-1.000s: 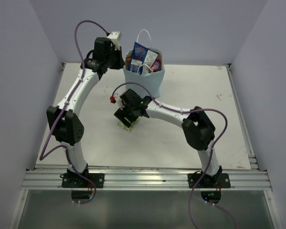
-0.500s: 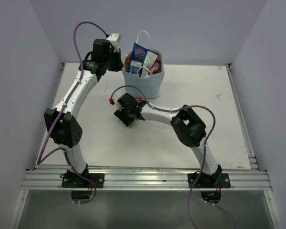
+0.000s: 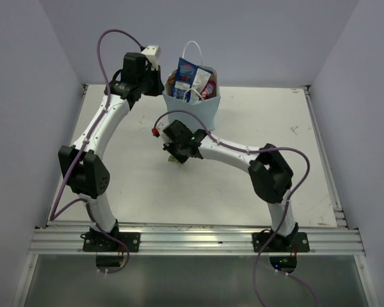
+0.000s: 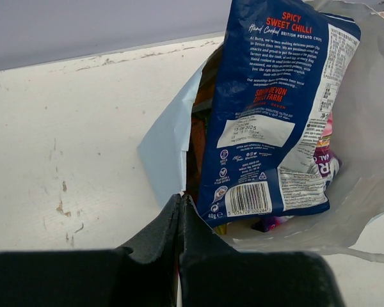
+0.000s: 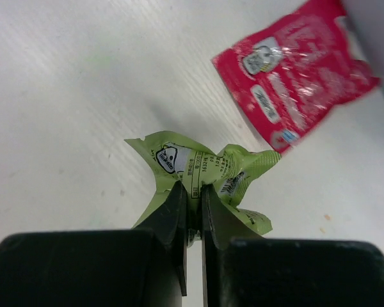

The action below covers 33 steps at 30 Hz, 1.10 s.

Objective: Place the snacks into the paper bag

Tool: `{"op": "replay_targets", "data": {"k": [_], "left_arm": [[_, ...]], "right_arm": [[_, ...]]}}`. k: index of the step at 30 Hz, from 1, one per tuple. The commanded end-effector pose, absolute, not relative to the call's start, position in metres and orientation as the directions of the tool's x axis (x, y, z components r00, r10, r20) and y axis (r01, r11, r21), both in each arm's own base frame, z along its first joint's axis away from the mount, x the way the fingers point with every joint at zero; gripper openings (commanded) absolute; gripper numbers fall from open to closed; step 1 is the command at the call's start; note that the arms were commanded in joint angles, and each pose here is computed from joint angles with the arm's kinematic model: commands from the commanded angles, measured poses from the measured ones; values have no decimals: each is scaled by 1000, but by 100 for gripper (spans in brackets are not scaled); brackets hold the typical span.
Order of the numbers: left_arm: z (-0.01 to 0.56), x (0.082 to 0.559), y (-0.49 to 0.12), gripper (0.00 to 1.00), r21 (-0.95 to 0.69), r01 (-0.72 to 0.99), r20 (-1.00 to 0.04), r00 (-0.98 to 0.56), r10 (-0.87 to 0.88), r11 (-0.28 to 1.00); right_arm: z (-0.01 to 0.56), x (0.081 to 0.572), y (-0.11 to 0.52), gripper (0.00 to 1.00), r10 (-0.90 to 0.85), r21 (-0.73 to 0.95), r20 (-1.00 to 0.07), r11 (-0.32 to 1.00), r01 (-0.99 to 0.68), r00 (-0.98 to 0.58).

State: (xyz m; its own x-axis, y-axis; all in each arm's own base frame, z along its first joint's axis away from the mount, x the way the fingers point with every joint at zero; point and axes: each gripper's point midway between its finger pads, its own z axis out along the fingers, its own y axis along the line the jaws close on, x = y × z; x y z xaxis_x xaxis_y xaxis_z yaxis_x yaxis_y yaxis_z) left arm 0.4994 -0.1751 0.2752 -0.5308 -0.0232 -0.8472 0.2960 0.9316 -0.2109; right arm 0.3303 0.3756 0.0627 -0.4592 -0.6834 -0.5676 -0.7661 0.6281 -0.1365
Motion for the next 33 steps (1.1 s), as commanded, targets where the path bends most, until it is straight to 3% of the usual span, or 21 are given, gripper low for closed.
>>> {"op": "replay_targets", "data": {"k": [1,6,13,19,27,28,29,30,33], "left_arm": [[323,500,-167,0,-200,316,-908,-415,-54,928],[318,502,-171,0,-218,320,-905,-419,-69,922],[316,505,-174,0,-238,320,-900,-428,-84,917],[313,502,-171,0,-232,310,-894,-441,-77,922],[312,505,-171,0,-233,302,-894,-440,-82,924],[311,507,-172,0,-239,301,-893,-441,-88,923],[311,507,-172,0,-244,302,-893,-440,-92,922],[311,507,-173,0,-249,302,-893,-440,-97,920],[310,508,-175,0,-261,300,-889,-445,-108,917]], "right_arm": [[262,326,358,0,-495,-154,-808,700,-697,-319],[387,345,318,0,-401,-262,-904,794,-549,-148],[426,459,297,0,-224,-171,-971,897,-407,-86],[369,532,316,0,-144,-62,-976,899,-433,-160],[296,527,317,0,-206,-40,-928,883,-468,-309],[293,526,318,3,-211,-37,-925,879,-476,-317],[292,523,319,33,-215,-34,-922,874,-485,-323],[290,520,318,44,-220,-33,-918,872,-488,-331],[316,510,316,60,-180,-3,-933,870,-494,-311]]}}
